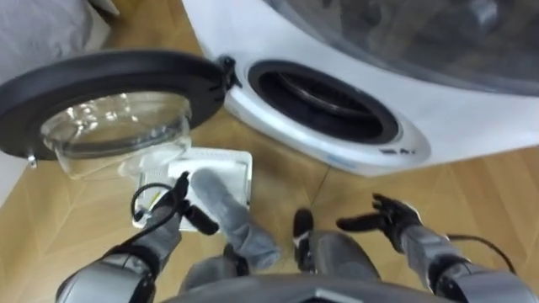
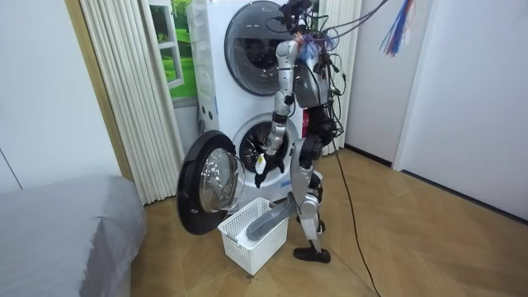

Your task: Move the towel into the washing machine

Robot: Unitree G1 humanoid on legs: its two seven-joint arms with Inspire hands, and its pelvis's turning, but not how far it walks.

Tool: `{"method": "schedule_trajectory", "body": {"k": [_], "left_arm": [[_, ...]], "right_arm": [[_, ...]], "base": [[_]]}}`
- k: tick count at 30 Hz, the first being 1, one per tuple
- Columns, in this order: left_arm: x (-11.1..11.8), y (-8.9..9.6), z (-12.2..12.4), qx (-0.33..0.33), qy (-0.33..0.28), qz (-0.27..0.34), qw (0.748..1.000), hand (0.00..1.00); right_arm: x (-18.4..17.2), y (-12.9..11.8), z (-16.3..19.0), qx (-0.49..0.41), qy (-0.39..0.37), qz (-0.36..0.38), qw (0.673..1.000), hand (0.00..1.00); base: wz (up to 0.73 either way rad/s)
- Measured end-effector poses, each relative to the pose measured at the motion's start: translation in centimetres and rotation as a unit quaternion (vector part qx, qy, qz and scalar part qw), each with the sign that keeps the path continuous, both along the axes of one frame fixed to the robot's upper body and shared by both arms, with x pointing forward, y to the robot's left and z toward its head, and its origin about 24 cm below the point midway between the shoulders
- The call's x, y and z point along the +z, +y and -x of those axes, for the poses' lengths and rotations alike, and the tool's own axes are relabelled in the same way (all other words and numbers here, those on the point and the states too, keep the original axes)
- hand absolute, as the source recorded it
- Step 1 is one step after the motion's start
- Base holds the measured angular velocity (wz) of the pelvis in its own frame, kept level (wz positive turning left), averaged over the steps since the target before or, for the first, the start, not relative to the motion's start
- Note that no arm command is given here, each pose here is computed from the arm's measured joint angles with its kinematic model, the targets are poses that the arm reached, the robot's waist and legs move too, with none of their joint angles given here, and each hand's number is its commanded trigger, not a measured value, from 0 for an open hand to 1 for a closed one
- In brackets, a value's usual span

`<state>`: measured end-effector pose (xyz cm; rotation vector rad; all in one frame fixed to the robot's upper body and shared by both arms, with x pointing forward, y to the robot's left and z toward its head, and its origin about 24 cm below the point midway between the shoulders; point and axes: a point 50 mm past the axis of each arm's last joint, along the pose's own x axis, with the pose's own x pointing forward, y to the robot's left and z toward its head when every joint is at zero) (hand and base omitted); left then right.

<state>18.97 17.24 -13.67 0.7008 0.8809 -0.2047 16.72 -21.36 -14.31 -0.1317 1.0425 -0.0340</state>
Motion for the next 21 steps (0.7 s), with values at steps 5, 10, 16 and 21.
{"method": "schedule_trajectory", "body": {"k": [5, 10, 16, 21], "left_arm": [[1.1, -1.5, -2.4, -0.069, -0.027, -0.02, 0.997, 0.0], [2.9, -2.1, -5.3, -0.129, -0.064, -0.053, 0.988, 0.0], [5.6, -2.5, -8.8, -0.221, -0.123, -0.125, 0.959, 0.0], [7.1, -3.3, -10.5, -0.285, -0.155, -0.177, 0.929, 0.0]], "right_arm": [[0.7, 0.8, -1.8, 0.014, -0.022, -0.003, 1.0, 0.0], [1.6, 0.9, -3.5, 0.014, -0.059, -0.011, 0.998, 0.0], [3.1, 1.4, -5.9, 0.033, -0.108, -0.026, 0.993, 0.0], [4.6, 1.4, -7.9, 0.06, -0.144, -0.016, 0.988, 0.0]], "base": [[0.0], [-0.11], [-0.08], [-0.06]]}}
